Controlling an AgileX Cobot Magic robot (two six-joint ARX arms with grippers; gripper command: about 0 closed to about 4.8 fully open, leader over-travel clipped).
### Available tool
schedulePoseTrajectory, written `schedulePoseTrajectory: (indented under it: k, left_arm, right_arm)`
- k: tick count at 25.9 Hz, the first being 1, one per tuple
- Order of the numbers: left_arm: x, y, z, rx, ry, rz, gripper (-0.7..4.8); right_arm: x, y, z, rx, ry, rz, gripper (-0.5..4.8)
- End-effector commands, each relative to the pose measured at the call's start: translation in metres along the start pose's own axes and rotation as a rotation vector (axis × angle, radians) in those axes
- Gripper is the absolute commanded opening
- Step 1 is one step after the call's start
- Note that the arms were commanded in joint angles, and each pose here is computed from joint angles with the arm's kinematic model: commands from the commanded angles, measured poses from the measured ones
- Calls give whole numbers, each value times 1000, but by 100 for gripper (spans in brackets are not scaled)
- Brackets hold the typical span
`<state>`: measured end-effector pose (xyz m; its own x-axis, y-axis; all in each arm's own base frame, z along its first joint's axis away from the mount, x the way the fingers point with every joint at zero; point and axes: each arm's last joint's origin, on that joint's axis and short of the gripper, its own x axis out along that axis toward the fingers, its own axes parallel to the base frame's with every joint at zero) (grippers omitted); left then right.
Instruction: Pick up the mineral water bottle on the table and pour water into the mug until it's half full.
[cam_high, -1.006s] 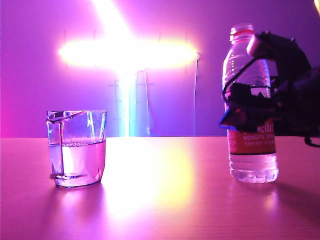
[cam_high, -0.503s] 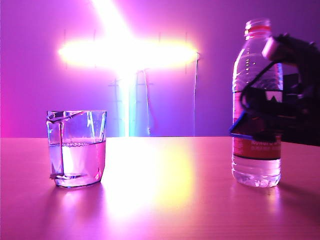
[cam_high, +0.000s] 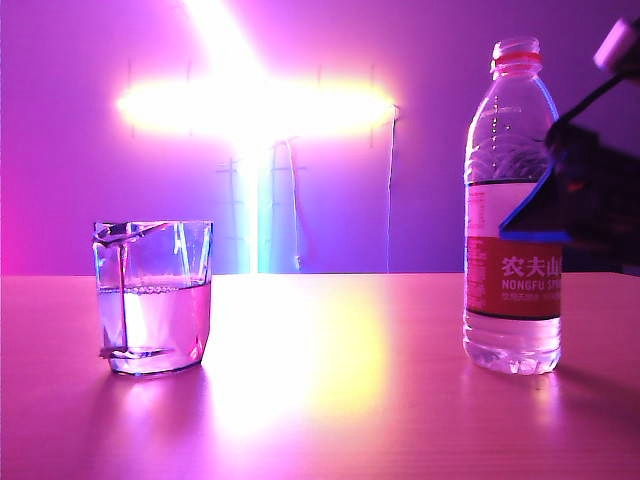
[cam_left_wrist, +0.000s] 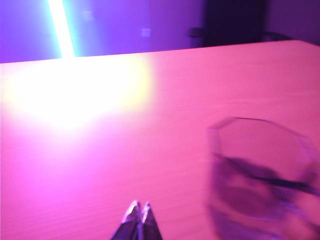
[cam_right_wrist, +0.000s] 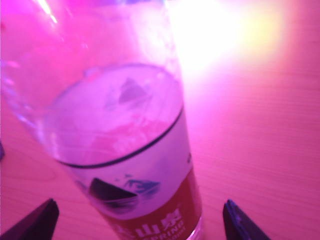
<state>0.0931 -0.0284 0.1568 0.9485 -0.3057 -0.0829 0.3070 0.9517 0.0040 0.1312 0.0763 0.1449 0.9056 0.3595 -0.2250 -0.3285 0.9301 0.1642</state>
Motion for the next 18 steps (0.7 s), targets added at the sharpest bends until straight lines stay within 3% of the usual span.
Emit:
schedulePoseTrajectory:
  k: [1,7,13,14,18]
  left_arm:
    - [-1,10,2,-10,-13,105,-2]
    - [-3,22,2,-20,-12,229,-2]
    - [-4,27,2,-24,-11,282,-2]
    - [-5,27,2,-24,-12,282,-2]
    - [-5,27,2,-24,-11,284,-2]
  right_arm:
    - [-13,-1,6,9,-15,9,476]
    - [-37,-4,12,17,-59,36,447]
    - [-62,-8,13,33,-154,56,36]
    - [-62,-8,15,32,-157,57,5]
    - [-64,-7,20,31,-161,53,4]
